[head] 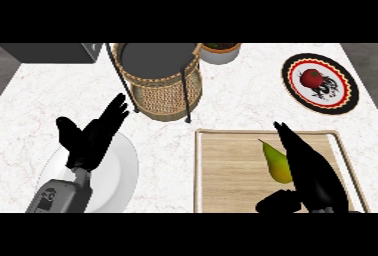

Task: Pick the pear from the tray and place it in the tiered basket

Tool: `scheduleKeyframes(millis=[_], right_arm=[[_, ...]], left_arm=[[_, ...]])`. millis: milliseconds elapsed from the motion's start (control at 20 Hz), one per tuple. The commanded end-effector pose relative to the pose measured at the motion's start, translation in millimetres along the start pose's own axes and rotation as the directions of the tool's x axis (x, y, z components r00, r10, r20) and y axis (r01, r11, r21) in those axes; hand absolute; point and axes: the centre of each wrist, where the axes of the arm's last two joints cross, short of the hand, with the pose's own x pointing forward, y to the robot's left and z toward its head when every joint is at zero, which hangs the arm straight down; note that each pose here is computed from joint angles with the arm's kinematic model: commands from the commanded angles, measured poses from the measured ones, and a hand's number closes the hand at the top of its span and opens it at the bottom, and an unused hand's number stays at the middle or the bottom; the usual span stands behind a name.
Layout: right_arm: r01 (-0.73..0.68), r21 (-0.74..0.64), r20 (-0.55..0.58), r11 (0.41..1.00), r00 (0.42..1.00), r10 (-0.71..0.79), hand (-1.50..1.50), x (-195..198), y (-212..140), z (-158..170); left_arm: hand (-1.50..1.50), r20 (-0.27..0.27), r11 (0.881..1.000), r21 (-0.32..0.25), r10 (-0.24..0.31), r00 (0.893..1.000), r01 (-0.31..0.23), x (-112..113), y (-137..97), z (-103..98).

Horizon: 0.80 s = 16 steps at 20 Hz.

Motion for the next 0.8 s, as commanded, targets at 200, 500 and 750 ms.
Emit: scheduleKeyframes(millis=[200,500,750], right_arm=[[-0.039,-0.027,-0.166,0.999,0.986,0.034,-1.50,-10,11,-1],[-0.045,-0.076,-0.174,0.996,0.984,0.032,-1.50,-35,-6,-15],[-0.038,-0.076,-0.176,0.996,0.984,0.024,-1.50,-29,40,-15]], left_arm=[[0.00,-0.002,1.000,0.011,0.000,1.000,0.000,11,-7,2],[0.00,0.012,1.000,0.016,0.004,1.000,-0.004,7,6,10],[0.00,-0.005,1.000,-0.002,0.002,1.000,-0.002,10,1,3]])
